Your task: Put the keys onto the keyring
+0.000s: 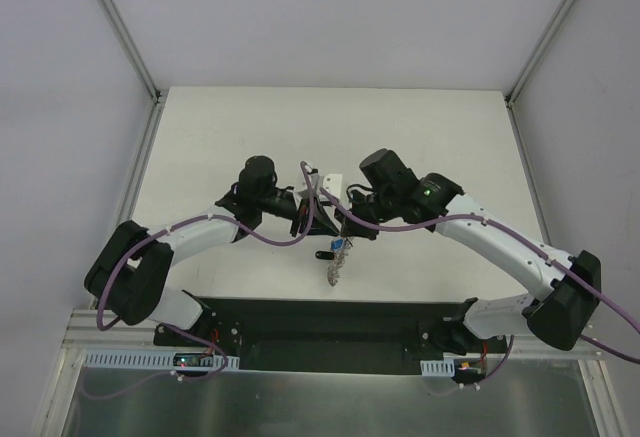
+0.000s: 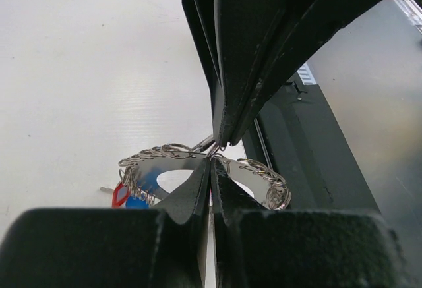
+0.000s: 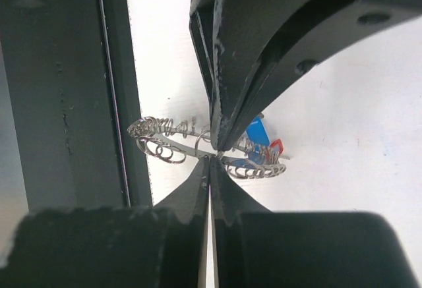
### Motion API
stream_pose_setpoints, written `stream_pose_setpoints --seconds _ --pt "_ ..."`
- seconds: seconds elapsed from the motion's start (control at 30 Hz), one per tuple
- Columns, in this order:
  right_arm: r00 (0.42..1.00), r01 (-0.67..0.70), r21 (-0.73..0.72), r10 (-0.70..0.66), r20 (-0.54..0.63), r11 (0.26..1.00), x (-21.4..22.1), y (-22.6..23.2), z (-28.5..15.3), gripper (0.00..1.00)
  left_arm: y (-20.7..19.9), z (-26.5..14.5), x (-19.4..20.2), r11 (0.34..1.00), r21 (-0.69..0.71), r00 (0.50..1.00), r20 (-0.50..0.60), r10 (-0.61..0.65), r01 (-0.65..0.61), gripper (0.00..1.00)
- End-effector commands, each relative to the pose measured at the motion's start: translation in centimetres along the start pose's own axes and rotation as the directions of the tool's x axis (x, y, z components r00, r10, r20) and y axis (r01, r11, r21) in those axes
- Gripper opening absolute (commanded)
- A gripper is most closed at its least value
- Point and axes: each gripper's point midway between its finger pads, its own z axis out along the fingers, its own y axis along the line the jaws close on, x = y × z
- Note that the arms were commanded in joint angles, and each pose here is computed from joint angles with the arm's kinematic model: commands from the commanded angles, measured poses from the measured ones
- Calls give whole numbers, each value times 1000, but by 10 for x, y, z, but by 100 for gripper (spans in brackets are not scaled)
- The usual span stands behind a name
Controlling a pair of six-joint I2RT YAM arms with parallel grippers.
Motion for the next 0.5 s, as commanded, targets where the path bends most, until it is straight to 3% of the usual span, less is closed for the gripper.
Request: stream_pose_setpoints --seconds 0.0,0.2,0.27,0.47 --pt "1000 -3 25 4 -15 1000 8 3 -6 1 -11 0 -27 998 -45 997 62 55 -52 0" --pt "1000 -19 18 20 -14 1000 13 4 -3 1 -17 -4 -26 996 -81 994 100 34 -26 0" --pt "1000 -12 13 12 -3 1000 9 5 -3 1 -14 -5 -20 994 -107 994 99 35 -24 19" --pt "1000 13 26 -14 17 1000 -4 -2 -5 1 -6 -6 -19 987 -158 992 116 44 -26 44"
